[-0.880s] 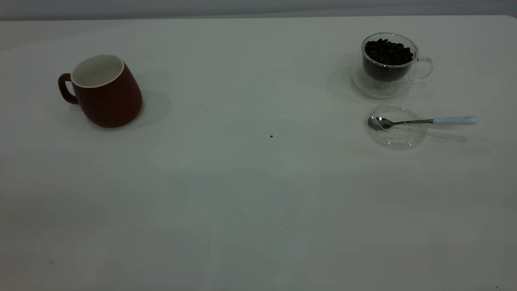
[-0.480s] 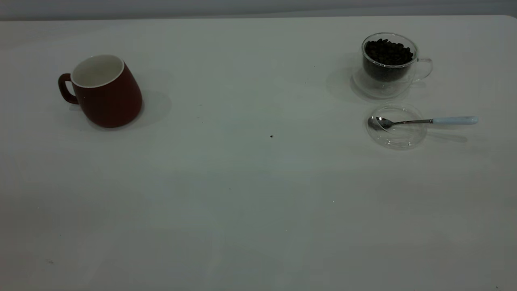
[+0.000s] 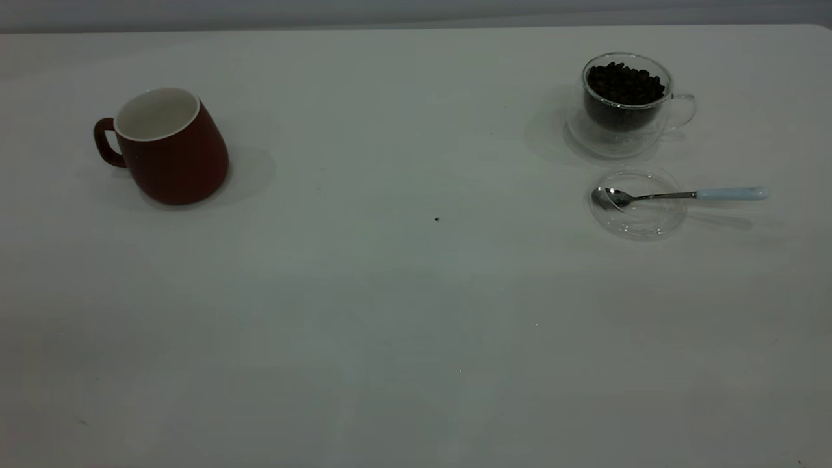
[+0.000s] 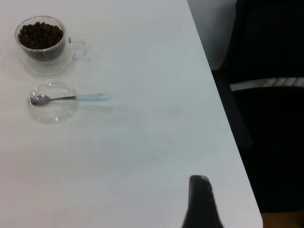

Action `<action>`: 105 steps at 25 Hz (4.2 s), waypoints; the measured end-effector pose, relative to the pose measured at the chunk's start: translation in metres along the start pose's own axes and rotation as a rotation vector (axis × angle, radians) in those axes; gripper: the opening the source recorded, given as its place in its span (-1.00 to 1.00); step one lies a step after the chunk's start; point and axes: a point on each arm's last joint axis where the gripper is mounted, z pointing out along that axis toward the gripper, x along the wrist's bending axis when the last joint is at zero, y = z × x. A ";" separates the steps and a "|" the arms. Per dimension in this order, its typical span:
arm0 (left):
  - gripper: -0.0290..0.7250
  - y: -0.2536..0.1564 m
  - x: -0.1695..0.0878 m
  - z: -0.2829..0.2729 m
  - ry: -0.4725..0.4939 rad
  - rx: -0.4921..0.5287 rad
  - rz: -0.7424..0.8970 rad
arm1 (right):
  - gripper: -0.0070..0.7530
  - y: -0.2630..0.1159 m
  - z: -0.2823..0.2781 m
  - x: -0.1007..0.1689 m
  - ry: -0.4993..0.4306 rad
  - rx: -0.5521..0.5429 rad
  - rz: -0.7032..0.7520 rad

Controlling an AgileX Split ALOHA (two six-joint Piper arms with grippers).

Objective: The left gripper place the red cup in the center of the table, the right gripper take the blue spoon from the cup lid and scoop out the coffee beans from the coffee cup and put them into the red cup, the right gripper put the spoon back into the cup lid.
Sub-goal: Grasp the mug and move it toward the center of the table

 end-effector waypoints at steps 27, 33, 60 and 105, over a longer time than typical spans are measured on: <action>0.63 0.002 0.000 0.000 0.004 -0.026 0.000 | 0.51 0.000 0.000 0.000 0.000 0.000 0.000; 0.63 0.002 0.000 0.000 0.004 -0.027 0.000 | 0.51 0.000 0.000 0.000 0.000 0.000 0.000; 0.63 0.131 0.030 0.103 0.028 0.186 -0.068 | 0.51 0.000 0.000 0.000 0.000 0.000 0.000; 0.63 0.171 0.086 0.390 -0.027 0.528 1.099 | 0.51 0.000 0.000 0.000 0.000 0.000 0.000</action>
